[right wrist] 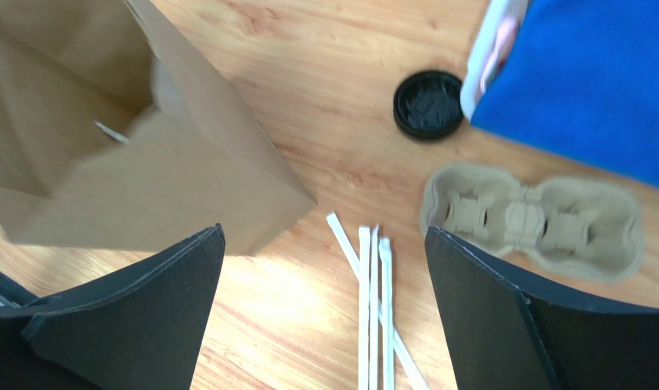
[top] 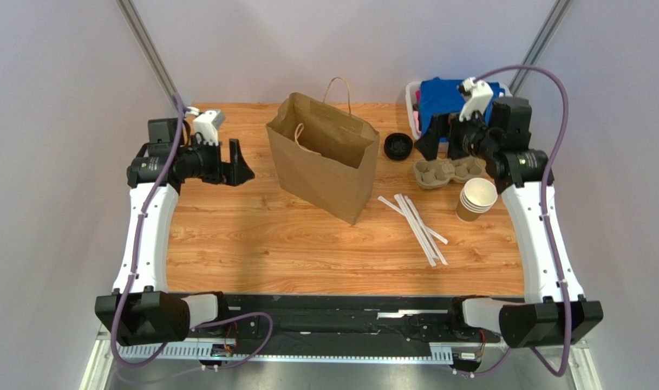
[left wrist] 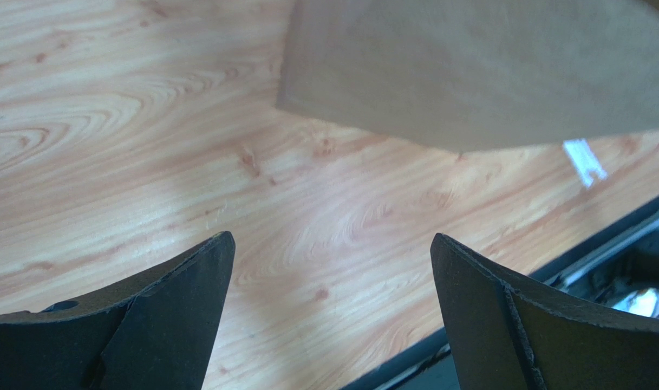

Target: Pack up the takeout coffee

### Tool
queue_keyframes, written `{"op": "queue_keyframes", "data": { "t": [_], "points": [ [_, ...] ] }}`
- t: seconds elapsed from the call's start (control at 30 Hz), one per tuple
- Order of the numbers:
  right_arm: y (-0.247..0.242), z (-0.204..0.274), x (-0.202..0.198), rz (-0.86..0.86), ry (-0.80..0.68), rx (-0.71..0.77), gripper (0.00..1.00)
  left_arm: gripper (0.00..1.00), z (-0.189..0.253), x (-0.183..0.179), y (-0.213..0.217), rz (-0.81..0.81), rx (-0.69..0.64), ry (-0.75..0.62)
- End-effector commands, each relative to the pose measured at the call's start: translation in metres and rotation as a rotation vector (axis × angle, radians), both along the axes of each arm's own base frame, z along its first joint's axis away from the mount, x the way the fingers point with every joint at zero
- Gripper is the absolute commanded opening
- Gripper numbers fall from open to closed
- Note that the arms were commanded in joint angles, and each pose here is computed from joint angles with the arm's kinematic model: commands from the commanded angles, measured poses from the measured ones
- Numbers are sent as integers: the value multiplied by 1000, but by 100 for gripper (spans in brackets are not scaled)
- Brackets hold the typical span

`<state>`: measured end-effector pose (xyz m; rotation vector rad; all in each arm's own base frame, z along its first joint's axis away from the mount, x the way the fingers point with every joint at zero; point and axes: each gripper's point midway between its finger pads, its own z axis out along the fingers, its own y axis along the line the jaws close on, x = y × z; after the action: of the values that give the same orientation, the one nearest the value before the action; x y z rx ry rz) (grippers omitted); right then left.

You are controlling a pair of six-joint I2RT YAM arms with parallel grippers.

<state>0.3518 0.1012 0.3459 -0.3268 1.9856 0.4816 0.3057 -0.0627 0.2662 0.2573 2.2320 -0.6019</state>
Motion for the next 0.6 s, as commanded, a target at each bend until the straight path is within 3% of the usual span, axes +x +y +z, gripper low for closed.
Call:
{"op": "queue_keyframes", "data": {
  "t": [0.0,0.3,0.57],
  "points": [
    [-13,-38,-29,-30,56,29,100,99,-24,-28,-14,-136,144,54],
    [-23,-120,-85,-2,126,-68,100,99,-89,-44,-8,-141,292,192],
    [-34,-150,-100,2,124,-161,100,99,-97,-47,-16,-159,357,154]
  ]
}}
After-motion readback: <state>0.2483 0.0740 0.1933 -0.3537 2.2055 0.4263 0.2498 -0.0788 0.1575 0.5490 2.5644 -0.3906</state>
